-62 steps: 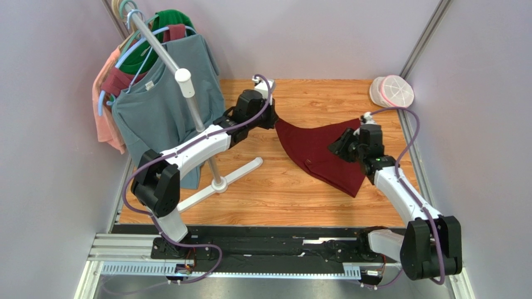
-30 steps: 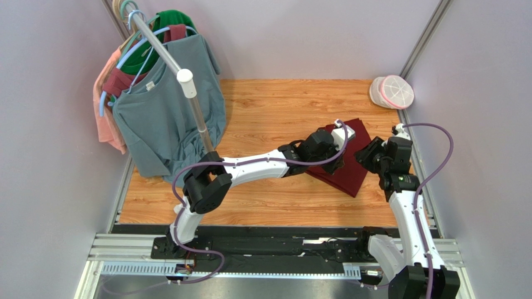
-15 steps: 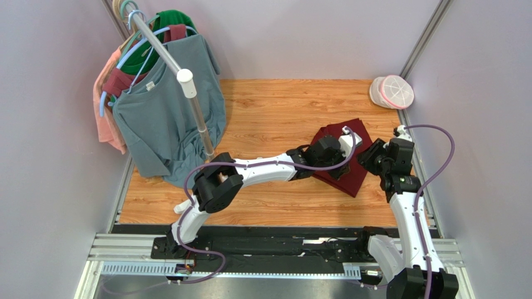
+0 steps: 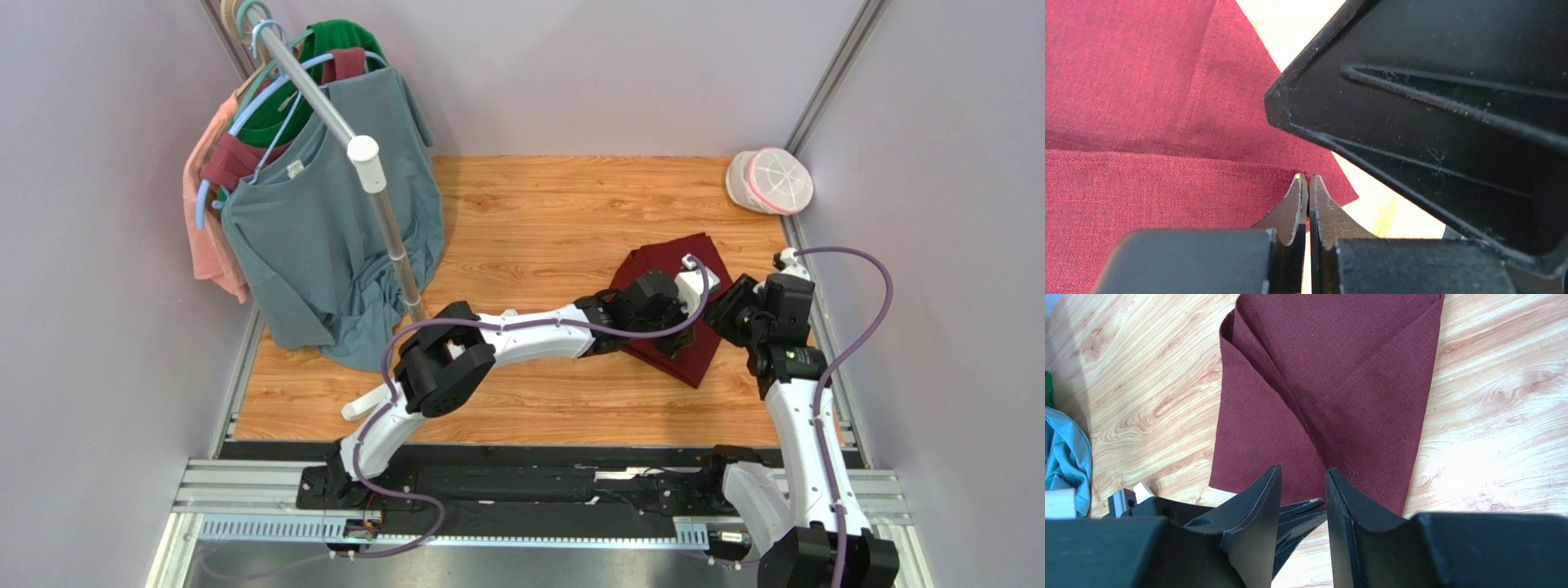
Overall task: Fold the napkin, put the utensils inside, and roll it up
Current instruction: Fold the napkin
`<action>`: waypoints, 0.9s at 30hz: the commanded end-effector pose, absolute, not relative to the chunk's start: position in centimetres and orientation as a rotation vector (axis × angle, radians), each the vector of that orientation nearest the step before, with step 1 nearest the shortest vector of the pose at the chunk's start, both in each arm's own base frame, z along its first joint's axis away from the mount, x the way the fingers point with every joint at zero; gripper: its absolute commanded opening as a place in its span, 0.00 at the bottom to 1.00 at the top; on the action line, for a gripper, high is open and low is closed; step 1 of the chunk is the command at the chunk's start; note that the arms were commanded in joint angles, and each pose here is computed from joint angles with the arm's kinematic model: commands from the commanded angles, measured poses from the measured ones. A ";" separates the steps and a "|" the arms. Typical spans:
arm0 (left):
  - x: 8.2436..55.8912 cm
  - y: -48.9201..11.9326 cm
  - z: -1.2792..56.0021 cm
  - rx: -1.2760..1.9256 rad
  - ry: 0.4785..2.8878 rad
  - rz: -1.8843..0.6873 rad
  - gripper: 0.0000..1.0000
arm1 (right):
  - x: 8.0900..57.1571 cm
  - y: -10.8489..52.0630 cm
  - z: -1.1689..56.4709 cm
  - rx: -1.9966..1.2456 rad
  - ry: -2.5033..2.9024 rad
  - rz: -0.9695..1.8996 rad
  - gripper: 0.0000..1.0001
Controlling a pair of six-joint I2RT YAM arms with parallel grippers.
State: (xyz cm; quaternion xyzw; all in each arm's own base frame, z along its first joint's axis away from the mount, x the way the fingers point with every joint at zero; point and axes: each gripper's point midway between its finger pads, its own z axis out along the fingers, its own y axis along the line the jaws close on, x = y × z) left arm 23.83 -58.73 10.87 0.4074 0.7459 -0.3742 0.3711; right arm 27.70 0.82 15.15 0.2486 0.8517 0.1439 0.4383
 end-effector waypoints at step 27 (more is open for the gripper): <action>20.4 -62.8 9.5 1.043 1.897 -1.137 0.17 | 27.5 -0.3 15.1 0.625 2.102 0.321 0.37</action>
